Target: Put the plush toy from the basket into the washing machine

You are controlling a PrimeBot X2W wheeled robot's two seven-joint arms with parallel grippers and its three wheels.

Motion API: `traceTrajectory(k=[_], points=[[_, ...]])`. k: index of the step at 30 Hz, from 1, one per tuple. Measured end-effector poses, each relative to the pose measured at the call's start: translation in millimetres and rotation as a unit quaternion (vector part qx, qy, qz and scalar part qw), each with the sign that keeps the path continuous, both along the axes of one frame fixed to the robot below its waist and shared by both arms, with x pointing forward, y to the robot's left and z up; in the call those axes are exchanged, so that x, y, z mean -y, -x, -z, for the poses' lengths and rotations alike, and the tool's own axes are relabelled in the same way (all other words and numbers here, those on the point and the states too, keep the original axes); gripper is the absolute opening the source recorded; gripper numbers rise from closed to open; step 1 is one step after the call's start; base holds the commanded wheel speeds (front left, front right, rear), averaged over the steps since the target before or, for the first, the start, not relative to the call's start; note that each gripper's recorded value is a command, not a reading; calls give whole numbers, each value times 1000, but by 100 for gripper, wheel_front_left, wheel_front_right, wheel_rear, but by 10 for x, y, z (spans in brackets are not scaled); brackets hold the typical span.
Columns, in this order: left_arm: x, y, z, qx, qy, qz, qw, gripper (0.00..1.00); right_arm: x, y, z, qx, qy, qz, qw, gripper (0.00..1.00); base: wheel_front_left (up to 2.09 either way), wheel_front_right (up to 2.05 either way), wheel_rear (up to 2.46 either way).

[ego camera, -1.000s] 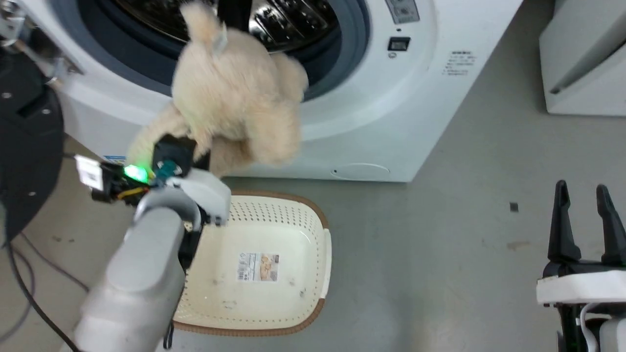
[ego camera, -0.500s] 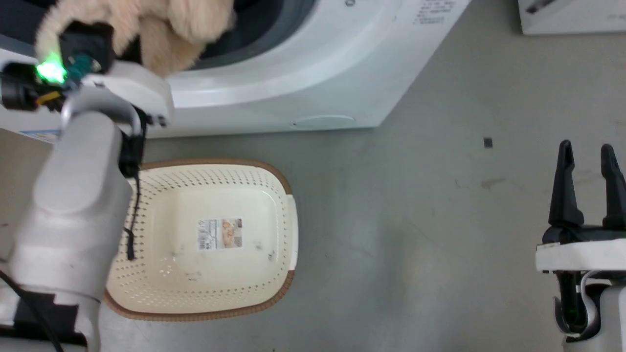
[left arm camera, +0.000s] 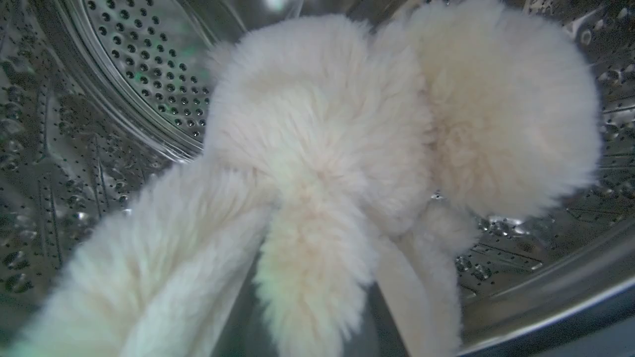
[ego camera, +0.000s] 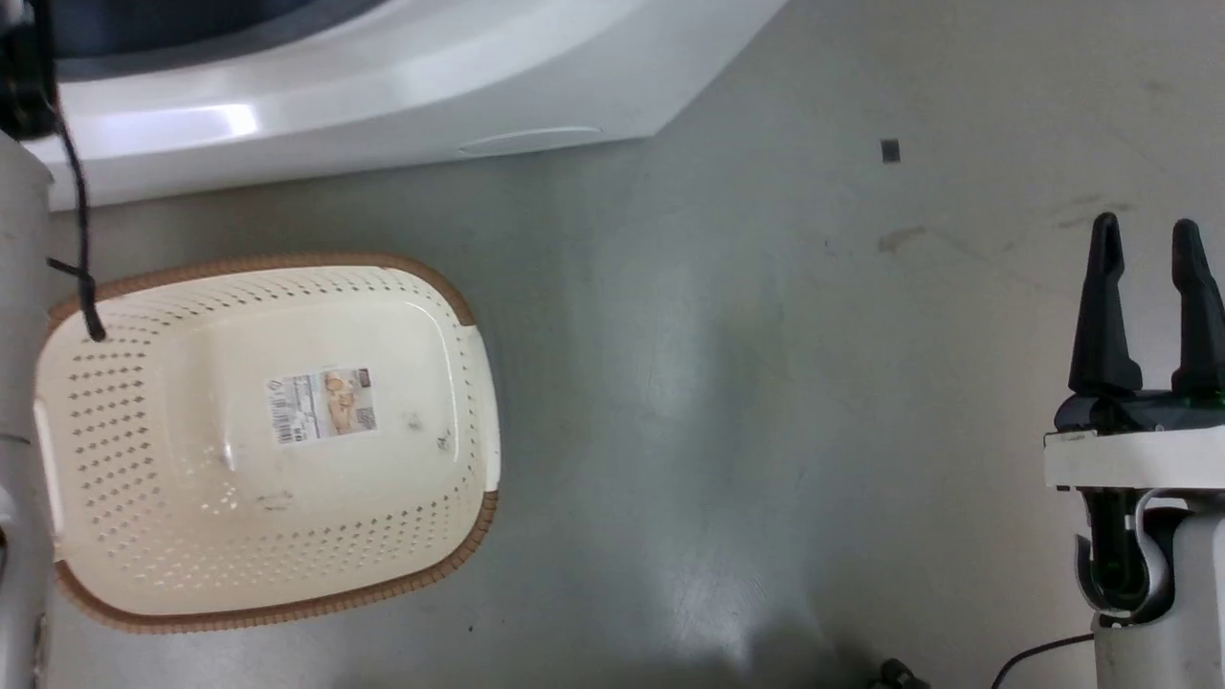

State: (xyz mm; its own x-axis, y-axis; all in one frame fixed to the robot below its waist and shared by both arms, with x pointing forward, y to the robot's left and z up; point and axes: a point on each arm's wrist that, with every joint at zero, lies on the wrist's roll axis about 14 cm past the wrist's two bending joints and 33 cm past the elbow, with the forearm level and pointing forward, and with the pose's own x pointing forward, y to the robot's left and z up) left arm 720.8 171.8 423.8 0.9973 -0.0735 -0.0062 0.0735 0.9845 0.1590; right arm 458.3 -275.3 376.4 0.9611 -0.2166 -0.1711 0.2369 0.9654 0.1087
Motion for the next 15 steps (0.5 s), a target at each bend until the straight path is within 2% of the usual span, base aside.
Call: traceTrajectory(k=[9, 10, 15], points=[[40, -242, 12, 22, 0, -4, 1000, 0, 85, 24, 128, -17, 6, 9, 1000, 100, 0, 0, 0], [28, -248, 12, 23, -2, -8, 1000, 100, 82, 24, 136, -18, 5, 9, 1000, 100, 0, 0, 0], [7, -239, -28, 28, -9, -10, 1000, 100, 56, -4, 133, -14, 1, 6, 1000, 100, 0, 0, 0]])
